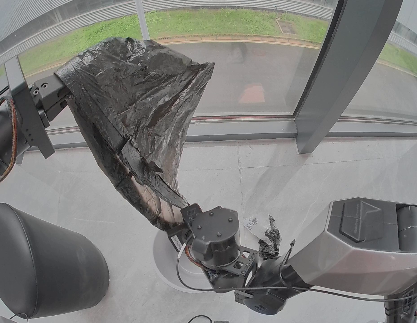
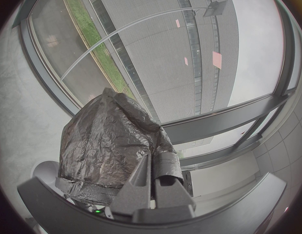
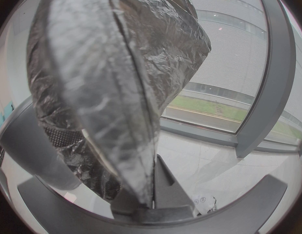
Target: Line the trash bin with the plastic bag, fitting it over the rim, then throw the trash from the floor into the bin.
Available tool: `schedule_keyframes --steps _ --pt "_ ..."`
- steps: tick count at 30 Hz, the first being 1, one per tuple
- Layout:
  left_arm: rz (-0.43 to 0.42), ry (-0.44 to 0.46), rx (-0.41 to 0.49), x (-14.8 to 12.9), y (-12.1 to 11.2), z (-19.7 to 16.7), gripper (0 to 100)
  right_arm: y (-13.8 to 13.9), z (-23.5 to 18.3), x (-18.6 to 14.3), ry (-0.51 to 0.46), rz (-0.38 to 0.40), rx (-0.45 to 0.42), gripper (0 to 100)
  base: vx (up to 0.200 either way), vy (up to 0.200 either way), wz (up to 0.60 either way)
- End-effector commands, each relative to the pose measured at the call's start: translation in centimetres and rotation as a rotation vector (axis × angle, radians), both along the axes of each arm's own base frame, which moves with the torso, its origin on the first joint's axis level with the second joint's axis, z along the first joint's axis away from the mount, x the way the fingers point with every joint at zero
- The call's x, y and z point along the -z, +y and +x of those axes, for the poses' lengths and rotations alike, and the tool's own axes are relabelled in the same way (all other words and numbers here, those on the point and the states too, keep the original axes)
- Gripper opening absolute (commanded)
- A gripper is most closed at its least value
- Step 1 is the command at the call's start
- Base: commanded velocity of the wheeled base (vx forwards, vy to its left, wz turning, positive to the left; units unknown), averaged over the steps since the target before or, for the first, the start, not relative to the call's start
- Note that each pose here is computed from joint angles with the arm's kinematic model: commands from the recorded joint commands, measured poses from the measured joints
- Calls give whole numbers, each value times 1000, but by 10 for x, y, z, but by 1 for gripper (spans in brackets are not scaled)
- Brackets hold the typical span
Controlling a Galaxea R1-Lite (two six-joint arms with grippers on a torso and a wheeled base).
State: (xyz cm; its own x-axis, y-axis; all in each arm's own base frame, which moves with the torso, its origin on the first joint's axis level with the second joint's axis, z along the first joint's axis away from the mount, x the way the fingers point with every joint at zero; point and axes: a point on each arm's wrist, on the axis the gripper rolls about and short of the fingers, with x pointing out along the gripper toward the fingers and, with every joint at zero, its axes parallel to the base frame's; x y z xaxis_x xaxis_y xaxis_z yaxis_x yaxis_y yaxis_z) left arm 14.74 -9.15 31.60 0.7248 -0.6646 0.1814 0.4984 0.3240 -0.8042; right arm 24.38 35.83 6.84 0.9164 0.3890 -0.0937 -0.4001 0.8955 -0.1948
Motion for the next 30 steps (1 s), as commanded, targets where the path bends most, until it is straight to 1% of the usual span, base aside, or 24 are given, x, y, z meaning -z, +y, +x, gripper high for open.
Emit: schedule_keyframes --steps 1,3,8,10,14,15,16,20,22,23,24,25,30 --pt "27 40 -56 13 7 10 0 -21 -40 -9 55 -52 -160 0 0 0 0" --pt "36 53 -83 17 11 15 0 -32 -50 -8 83 -81 -213 0 0 0 0" --pt "57 94 -138 28 17 27 0 -55 -61 -9 155 -138 -278 0 0 0 0" --pt "69 119 -161 34 19 35 0 -66 -65 -9 206 -153 -314 0 0 0 0" --pt "82 152 -191 41 21 45 0 -81 -74 -14 314 -137 -383 0 0 0 0" --pt "82 156 -191 42 21 45 0 -83 -75 -15 327 -136 -394 0 0 0 0" --pt "87 165 -193 45 21 47 0 -89 -78 -20 378 -137 -431 0 0 0 0" --pt "99 191 -192 52 20 49 0 -103 -85 -36 514 -124 -494 0 0 0 0" --pt "107 208 -194 57 20 51 0 -108 -86 -42 568 -116 -510 0 0 0 0" --pt "107 208 -194 57 20 51 0 -108 -86 -42 568 -116 -510 0 0 0 0" --pt "116 229 -195 62 19 53 0 -113 -89 -47 615 -110 -532 0 0 0 0" --pt "120 238 -195 65 19 54 0 -114 -91 -48 637 -114 -538 0 0 0 0" --pt "141 289 -192 79 18 55 0 -118 -95 -48 734 -113 -537 0 0 0 0"
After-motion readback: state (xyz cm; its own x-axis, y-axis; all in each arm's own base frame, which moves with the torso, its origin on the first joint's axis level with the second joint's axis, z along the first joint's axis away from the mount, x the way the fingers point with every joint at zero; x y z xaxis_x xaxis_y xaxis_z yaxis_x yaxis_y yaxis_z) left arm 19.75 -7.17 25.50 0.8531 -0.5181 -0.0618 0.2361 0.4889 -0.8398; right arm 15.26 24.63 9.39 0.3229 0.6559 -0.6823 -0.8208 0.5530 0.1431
